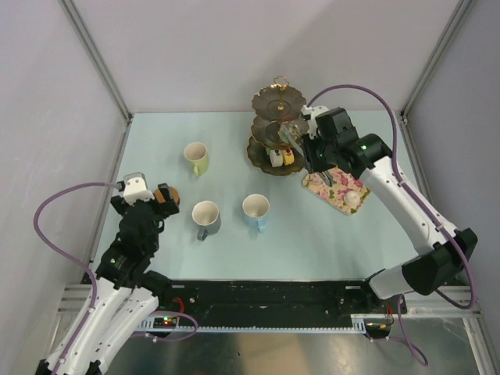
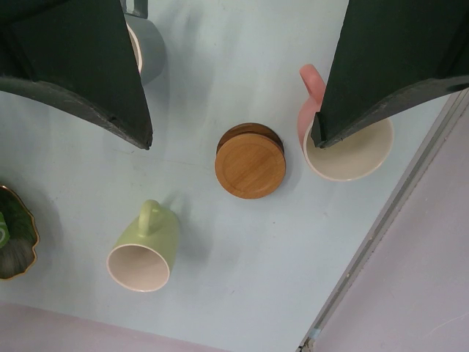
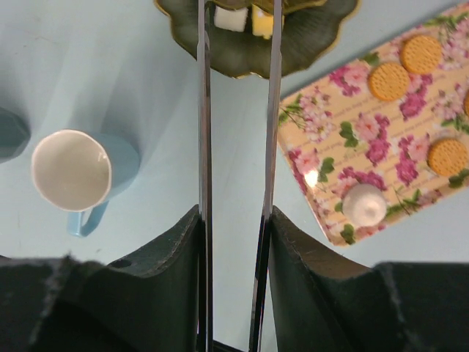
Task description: Serve the afternoon tea
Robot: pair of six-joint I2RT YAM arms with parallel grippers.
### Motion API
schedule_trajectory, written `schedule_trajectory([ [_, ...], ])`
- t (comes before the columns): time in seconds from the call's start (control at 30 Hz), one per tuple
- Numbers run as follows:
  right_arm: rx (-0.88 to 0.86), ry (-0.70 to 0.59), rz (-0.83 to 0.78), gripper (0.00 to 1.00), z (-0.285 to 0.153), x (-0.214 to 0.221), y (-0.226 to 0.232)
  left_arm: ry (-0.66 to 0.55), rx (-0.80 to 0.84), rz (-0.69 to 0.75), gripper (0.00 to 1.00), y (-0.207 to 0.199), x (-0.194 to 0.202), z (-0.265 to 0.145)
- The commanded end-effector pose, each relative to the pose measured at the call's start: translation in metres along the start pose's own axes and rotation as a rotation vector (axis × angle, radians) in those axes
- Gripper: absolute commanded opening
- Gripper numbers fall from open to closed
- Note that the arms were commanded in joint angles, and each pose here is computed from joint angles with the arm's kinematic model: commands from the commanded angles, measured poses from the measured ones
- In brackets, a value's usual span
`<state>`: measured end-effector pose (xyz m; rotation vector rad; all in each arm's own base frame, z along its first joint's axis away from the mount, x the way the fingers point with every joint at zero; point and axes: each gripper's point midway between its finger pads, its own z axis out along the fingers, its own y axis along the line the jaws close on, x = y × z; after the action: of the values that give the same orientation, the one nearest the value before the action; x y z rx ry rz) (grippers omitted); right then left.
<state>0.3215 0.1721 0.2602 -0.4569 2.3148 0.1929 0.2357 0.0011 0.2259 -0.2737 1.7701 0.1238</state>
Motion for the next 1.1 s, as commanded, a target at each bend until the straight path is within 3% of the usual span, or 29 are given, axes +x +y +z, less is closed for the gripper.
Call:
schedule_trajectory([
  [0.0, -0.063, -0.076, -0.031, 0.35, 0.005, -0.036, 0.023, -0.030, 0.012, -0.006, 0.98, -0.002, -0.007, -0.001],
  [0.43, -0.088, -0.095, -0.057, 0.35, 0.053, -0.069, 0.052, -0.030, 0.009, -0.005, 0.98, -0.001, -0.007, -0.001],
  [1.07, 0.120, -0.141, 0.012, 0.37, 0.129, -0.088, 0.025, -0.026, -0.002, -0.001, 0.98, 0.000, -0.006, 0.000],
])
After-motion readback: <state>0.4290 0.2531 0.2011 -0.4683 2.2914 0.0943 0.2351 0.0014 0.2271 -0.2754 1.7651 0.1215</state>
